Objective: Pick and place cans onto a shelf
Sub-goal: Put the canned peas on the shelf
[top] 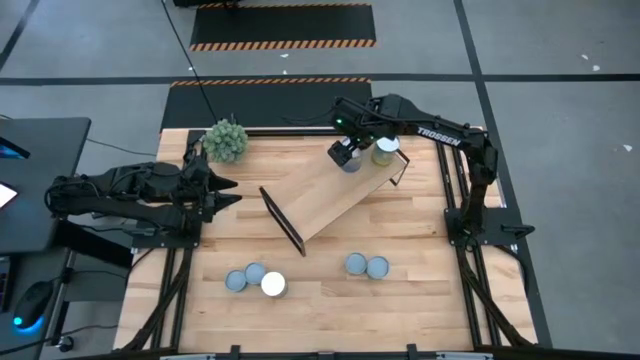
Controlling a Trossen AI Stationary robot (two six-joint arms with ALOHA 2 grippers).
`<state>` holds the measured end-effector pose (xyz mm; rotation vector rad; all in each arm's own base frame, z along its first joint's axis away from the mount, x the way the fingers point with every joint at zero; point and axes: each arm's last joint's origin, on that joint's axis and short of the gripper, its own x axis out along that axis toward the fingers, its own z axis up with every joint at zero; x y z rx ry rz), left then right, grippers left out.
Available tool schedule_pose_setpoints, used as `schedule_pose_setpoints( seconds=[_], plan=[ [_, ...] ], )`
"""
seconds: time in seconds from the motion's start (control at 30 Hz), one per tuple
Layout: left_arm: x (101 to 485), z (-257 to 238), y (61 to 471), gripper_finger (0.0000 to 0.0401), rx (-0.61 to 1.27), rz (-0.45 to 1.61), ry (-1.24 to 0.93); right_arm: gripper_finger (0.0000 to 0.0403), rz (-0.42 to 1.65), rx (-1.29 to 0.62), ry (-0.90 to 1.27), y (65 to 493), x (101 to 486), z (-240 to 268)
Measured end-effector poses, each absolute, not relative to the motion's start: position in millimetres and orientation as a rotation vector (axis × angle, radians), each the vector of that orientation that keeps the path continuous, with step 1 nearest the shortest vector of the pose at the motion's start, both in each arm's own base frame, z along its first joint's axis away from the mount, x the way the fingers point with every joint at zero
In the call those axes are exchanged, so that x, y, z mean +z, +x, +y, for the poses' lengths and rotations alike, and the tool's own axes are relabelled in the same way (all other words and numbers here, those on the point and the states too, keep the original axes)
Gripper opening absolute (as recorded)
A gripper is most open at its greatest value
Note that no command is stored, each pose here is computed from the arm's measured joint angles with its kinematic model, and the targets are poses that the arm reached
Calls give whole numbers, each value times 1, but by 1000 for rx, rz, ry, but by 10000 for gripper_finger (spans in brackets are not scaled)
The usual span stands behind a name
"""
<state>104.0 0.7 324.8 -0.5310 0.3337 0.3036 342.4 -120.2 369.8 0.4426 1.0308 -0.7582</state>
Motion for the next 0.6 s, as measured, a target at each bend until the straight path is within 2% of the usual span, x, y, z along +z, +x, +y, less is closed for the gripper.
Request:
schedule_pose_setpoints(
  seconds=[0.23,0.4,0.6],
  plan=[
    [325,1,104,270,304,333,-532,355,985,-758,363,347,373,-118],
    [325,1,104,270,304,333,-535,355,980,-605,221,345,389,-107],
    [324,1,104,270,307,344,-539,348,1123,-418,-68,328,405,-80]
  ],
)
